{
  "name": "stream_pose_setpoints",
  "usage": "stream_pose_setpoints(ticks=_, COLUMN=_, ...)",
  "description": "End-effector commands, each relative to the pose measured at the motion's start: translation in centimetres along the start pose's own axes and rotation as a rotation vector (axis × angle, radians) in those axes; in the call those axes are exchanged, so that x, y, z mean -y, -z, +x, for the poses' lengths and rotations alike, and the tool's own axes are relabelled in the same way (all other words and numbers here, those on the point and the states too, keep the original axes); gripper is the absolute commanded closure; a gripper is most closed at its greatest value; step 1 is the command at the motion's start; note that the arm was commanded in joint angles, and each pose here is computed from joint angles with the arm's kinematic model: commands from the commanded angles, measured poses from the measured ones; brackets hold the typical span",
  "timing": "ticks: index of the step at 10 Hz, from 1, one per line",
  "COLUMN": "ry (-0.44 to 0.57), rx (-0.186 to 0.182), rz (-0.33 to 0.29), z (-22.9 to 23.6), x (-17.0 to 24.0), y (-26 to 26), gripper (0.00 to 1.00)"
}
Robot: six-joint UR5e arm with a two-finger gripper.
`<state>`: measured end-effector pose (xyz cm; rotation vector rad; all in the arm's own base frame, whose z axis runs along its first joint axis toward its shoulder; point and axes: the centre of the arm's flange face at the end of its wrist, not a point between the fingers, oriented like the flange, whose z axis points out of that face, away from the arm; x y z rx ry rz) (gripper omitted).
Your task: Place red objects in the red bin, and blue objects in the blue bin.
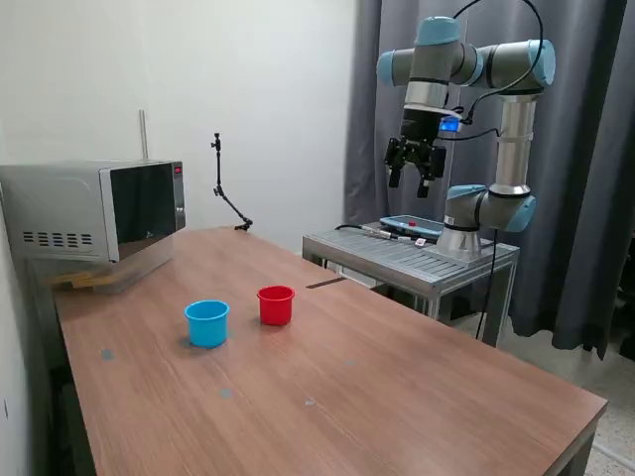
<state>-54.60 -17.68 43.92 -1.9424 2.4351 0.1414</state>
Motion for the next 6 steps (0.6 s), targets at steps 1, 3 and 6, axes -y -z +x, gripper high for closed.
stream_pose_setpoints(ticks=1, ry=0.000, rx=-0.009, rz=0.003, z=0.4, x=0.4, y=0.0, gripper=0.00)
stream_pose_setpoints(ticks=3, ry=0.026, rx=-0.022, rz=0.000, z=1.2, x=0.8, y=0.4, gripper=0.00)
stream_pose_setpoints(ticks=6, ry=0.084, rx=-0.026, rz=-0.036, z=1.7, x=2.3, y=2.4, gripper=0.00)
